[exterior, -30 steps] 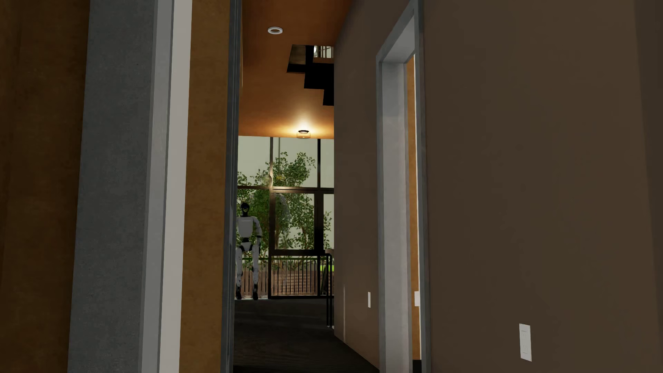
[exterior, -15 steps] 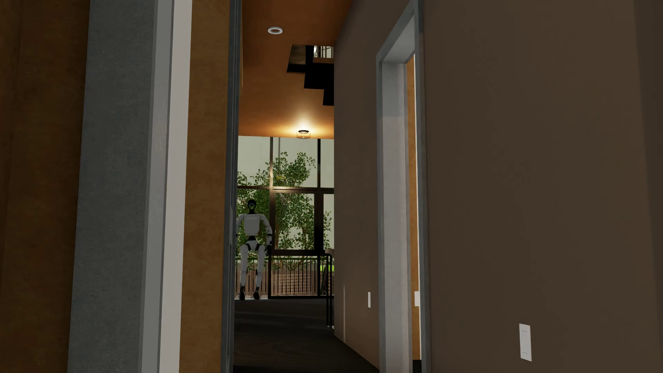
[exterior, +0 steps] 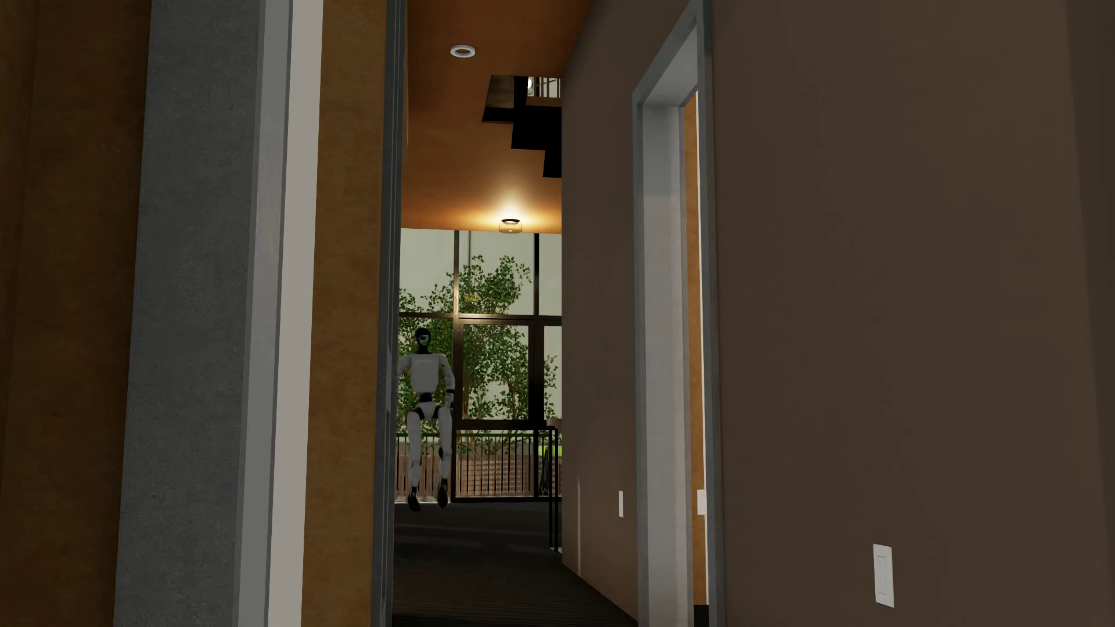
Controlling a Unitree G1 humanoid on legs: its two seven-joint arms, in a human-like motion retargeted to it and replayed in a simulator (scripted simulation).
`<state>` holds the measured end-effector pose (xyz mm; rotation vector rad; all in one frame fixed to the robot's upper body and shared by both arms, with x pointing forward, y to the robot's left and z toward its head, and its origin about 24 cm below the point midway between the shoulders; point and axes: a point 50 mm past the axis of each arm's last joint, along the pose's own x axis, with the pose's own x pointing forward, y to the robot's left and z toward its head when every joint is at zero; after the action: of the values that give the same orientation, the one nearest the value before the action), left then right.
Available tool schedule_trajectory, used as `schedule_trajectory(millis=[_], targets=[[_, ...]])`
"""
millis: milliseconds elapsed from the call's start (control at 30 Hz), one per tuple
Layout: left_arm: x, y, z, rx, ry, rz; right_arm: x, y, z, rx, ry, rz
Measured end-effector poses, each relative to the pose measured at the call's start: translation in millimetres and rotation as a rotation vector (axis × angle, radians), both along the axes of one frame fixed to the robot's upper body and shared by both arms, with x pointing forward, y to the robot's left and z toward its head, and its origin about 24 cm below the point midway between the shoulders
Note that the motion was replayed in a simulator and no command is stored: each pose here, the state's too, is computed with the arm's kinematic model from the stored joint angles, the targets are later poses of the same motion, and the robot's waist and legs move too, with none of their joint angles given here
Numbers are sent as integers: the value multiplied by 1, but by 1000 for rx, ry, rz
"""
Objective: Move towards the door
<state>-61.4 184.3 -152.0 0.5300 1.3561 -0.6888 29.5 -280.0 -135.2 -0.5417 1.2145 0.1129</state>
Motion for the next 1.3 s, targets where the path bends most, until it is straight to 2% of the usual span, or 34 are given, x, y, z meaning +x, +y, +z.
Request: schedule_trajectory(millis=[100,167,233,333,400,467,567,667,767,867,933,1100,1200,1300], targets=[[-2,6,0,20,11,-4,35,-7,17,-4,-167,-37],[2,13,0,40,3,0,31,-1,14,14,-157,-32],[9,19,-3,63,-2,-19,-2,14,0,45,-32,-9],[13,23,-6,85,7,-54,-81,48,-19,109,300,164],[39,25,-8,86,-48,-113,-117,57,-19,125,446,261],[71,31,-5,95,-148,-45,-148,57,-12,132,535,281],[130,49,14,105,-375,135,-170,66,-7,164,605,343],[159,54,27,94,-490,203,-148,66,-13,157,544,345],[131,38,15,64,-395,155,-101,50,-18,111,383,230],[50,15,-5,48,-113,4,-58,32,-18,62,240,125],[16,3,-8,23,1,-128,-24,20,-14,37,128,75],[-35,-7,1,-12,120,-100,25,4,7,23,-115,-21],[-31,-14,-1,-30,112,-118,20,8,5,32,-95,-14],[1,-3,-6,6,26,-68,-39,28,-14,66,140,51]])
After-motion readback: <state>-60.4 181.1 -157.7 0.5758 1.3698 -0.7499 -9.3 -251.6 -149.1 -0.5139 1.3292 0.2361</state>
